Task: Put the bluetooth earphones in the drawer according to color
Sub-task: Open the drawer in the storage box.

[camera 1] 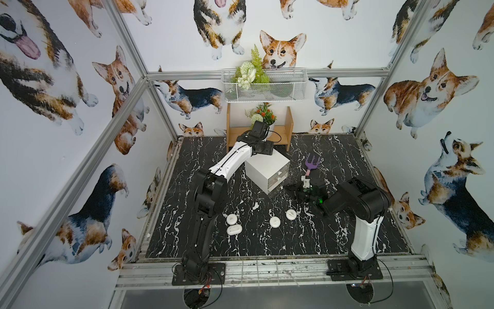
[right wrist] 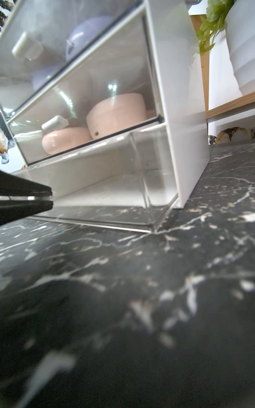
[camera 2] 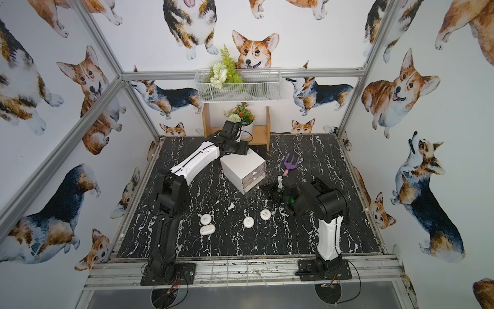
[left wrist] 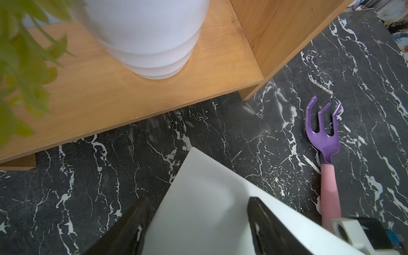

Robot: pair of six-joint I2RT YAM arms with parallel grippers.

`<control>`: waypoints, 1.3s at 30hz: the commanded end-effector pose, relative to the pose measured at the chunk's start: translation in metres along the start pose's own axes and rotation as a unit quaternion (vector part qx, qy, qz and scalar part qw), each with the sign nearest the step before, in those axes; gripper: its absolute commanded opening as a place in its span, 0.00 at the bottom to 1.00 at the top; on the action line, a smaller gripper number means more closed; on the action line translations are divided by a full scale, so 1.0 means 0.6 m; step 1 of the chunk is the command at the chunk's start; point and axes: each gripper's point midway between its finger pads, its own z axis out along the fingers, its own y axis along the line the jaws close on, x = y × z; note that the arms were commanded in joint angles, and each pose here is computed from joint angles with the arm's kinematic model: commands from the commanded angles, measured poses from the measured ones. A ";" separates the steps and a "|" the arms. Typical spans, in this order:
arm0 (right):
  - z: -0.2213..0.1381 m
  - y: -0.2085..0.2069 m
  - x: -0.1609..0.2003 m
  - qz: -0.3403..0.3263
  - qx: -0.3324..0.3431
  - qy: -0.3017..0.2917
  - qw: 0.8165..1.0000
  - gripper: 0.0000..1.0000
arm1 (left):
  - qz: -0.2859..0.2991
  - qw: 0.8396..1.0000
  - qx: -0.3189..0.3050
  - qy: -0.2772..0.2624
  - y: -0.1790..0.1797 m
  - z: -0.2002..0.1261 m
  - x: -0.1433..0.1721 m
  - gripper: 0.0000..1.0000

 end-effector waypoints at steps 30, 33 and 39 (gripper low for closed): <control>-0.136 -0.092 0.095 -0.024 0.101 0.045 0.994 0.00 | -0.003 0.984 0.002 0.177 0.003 0.012 0.149 0.74; -0.134 -0.060 0.083 -0.046 0.094 0.035 0.994 0.13 | -0.003 0.984 0.002 0.178 0.003 0.012 0.151 0.74; -0.133 0.015 0.040 -0.104 0.145 0.001 0.984 0.41 | -0.002 0.984 0.000 0.177 0.005 0.008 0.150 0.74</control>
